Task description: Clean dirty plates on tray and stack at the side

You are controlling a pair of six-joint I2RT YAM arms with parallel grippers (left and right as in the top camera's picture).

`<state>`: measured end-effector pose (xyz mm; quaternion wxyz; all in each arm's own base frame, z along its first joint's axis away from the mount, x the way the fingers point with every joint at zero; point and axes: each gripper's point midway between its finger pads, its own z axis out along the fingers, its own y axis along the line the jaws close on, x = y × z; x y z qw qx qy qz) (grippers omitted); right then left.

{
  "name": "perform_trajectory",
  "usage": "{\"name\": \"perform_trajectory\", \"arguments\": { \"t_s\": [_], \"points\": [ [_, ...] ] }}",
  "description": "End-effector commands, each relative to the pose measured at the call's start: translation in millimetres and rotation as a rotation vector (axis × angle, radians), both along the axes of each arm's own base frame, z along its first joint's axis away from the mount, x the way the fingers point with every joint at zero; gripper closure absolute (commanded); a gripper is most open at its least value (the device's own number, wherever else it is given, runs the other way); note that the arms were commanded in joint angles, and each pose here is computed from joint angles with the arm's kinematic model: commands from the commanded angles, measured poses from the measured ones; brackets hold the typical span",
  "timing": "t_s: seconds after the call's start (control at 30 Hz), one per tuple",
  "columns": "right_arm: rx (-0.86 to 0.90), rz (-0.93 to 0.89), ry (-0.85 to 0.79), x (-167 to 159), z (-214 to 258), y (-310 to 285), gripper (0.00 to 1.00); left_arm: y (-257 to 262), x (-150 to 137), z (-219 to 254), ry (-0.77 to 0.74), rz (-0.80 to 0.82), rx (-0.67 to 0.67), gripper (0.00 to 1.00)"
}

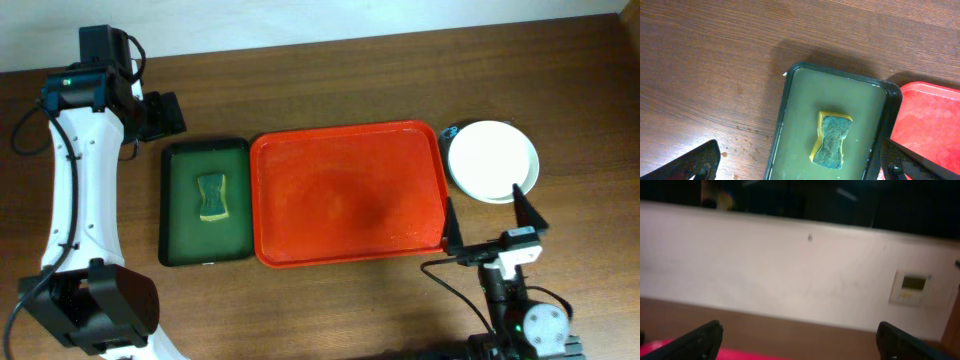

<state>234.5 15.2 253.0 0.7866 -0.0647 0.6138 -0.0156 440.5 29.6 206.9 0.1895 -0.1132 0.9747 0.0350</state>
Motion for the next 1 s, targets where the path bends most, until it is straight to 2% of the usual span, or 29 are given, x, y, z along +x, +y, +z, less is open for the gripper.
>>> {"name": "perform_trajectory", "arguments": {
  "t_s": [0.0,0.2,0.33,0.97],
  "points": [
    [0.007,-0.014,0.062,7,-32,-2,0.01,-1,0,12,-0.031,0.009,-0.011,0.01],
    [0.0,-0.023,0.318,11,-97,-4,0.02,-6,0,12,-0.031,-0.003,-0.011,0.01],
    [-0.07,-0.03,0.313,11,-97,-4,0.02,-6,0,11,-0.031,-0.003,-0.011,0.01],
    [-0.071,-0.028,0.312,11,-97,-3,0.02,-3,0,12,-0.031,0.004,-0.01,0.01]
  ]
}}
